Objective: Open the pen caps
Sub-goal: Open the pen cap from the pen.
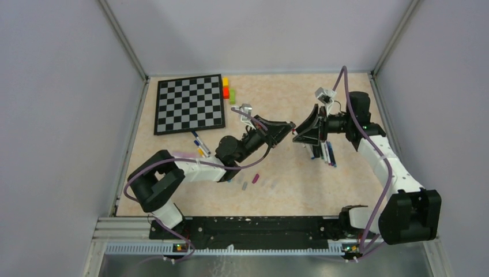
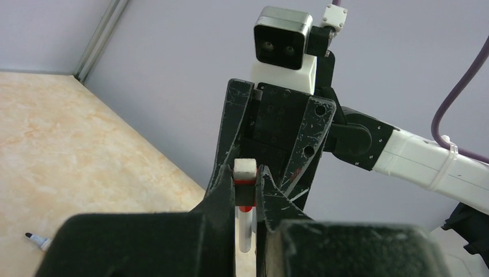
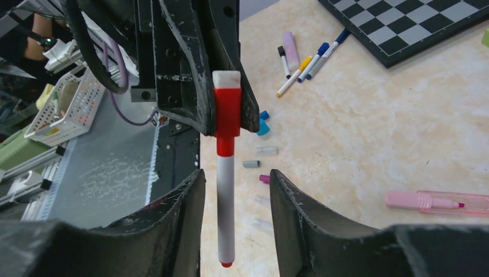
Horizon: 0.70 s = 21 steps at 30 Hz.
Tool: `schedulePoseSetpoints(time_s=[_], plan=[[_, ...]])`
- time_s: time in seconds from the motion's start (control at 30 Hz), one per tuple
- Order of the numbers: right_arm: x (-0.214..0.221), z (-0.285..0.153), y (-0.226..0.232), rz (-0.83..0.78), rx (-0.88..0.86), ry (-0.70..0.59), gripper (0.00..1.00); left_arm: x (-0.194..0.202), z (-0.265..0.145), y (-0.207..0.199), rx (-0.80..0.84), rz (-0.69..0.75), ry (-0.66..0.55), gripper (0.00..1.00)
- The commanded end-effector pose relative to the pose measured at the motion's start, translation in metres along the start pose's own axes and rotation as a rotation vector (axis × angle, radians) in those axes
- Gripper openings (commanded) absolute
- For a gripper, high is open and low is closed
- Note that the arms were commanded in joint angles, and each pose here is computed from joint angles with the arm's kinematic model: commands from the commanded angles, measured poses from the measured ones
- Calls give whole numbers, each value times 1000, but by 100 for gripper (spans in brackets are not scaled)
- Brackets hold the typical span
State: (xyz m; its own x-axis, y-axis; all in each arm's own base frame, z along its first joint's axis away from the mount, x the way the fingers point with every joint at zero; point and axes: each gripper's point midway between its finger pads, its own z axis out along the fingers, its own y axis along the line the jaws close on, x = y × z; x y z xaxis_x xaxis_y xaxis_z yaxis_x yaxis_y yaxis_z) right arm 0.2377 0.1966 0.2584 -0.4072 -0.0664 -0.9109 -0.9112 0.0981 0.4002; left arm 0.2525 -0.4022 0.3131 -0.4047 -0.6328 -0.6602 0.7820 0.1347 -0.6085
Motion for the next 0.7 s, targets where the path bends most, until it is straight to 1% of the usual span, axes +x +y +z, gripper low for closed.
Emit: schedulePoseSetpoints(time_s=[0.0, 0.03, 0.07, 0.1, 0.17, 0.2, 0.23, 0.33, 0.4, 0.47, 0.57, 0.67], plan=[[-13, 6, 9, -43, -30, -13, 36, -6, -1, -13, 52, -9, -34, 0], [-12, 7, 9, -36, -36, -11, 22, -5, -1, -12, 51, -10, -32, 0], [-11, 8, 9, -31, -43, -9, 4, -6, 0, -12, 52, -6, -37, 0], [-9, 8, 10, -23, -47, -4, 0, -9, 0, -13, 51, 1, -45, 0], [0, 7, 10, -20, -36, 13, 0, -23, -1, -11, 42, 29, -82, 0], [8, 6, 10, -10, -24, 25, 0, -38, -1, -7, 28, 41, -114, 0], [19, 5, 8, 3, -5, 36, 0, -57, 0, -3, 23, 54, -153, 0], [61, 3, 7, 77, 20, 73, 0, -138, 4, 13, -23, 139, -303, 0], [74, 2, 6, 98, 33, 95, 0, -188, 9, 17, -48, 179, -388, 0], [73, 3, 5, 114, 29, 95, 0, -223, 15, 10, -23, 196, -448, 0], [77, 5, 1, 144, 21, 92, 0, -239, 16, 2, -21, 204, -490, 0], [77, 6, 3, 164, 7, 76, 0, -255, 0, 5, -73, 199, -586, 0]])
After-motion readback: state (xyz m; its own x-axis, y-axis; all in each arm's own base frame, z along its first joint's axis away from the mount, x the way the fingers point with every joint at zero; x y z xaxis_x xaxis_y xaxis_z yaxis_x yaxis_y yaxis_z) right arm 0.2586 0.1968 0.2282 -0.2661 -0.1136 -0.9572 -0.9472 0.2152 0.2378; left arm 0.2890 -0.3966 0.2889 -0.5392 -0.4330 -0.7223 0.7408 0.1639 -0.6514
